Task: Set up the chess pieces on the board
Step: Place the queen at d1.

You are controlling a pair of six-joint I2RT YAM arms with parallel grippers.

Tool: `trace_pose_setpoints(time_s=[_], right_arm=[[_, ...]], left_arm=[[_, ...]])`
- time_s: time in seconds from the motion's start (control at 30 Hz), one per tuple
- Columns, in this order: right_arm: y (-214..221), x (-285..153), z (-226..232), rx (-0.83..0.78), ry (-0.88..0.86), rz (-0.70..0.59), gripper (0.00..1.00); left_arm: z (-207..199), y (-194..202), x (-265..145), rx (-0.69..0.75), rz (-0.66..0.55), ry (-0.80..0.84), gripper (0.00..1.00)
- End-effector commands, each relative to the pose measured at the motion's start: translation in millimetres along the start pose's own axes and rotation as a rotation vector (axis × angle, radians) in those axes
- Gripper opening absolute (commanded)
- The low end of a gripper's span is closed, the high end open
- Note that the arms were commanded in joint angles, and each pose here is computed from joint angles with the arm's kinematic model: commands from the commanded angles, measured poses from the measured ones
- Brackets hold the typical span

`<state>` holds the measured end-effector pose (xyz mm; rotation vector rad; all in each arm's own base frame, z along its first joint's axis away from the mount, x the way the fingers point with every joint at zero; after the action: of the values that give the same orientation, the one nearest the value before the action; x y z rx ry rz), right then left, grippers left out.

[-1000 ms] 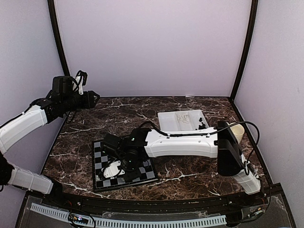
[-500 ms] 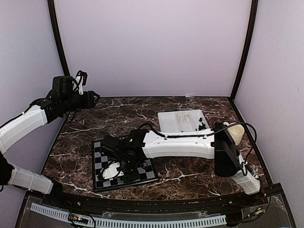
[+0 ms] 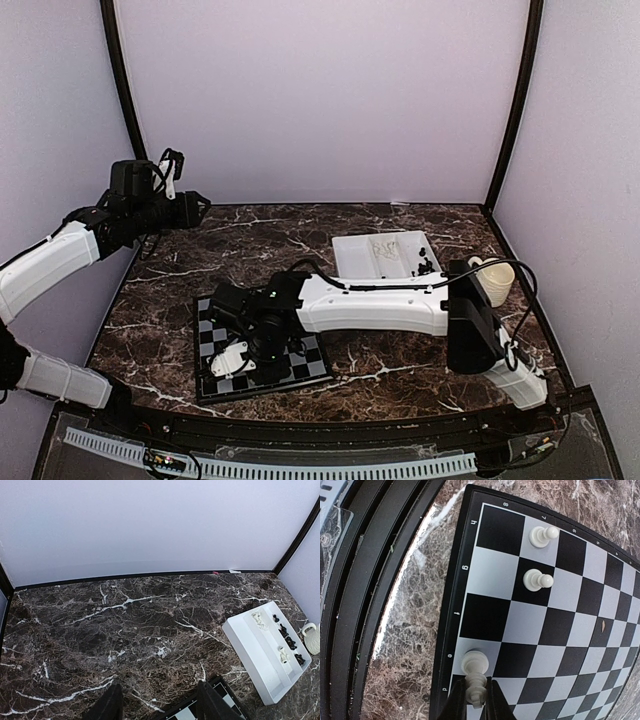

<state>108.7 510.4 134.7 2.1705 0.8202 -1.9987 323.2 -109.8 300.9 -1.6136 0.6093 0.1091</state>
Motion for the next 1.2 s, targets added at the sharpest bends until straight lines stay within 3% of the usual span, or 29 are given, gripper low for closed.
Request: trace_pose_setpoints(time_s=[0.0, 0.5, 0.73, 0.93, 1.17], right_arm=[[-3.3, 4.6, -0.6, 0.005, -0.014, -0.009, 0.11], [-2.8, 9.3, -0.4, 0.007, -0.017, -0.007, 0.16], [-2.2, 3.3, -2.6, 0.004, 0.005, -0.007, 0.34], [10.4, -37.7, -13.4, 0.03, 0.044, -0.035, 0.43], [77.7, -113.7, -43.8, 0.189, 0.091, -0.114, 0.45]], left_arm=[[0.9, -1.7, -5.8, 0.002, -0.018, 0.008, 0.52], [0.6, -0.9, -4.8, 0.003, -0.015, 0.012, 0.52], [0.6, 0.2, -3.5, 0.003, -0.01, 0.013, 0.52], [1.9, 3.3, 1.0, 0.004, 0.001, 0.006, 0.52], [-7.8, 5.9, 6.1, 0.056, -0.013, 0.109, 0.52]])
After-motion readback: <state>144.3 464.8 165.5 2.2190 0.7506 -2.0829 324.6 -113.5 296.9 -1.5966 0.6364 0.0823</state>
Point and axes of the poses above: each gripper's point midway between its finger pads, its own x axis out along the fingers, its own z axis along the line the jaws close on, y = z × x, the point moved 7 cm from there along -x, back along the fingers, and after that the axes turned 3 degrees about x, right-handed, at the moved point
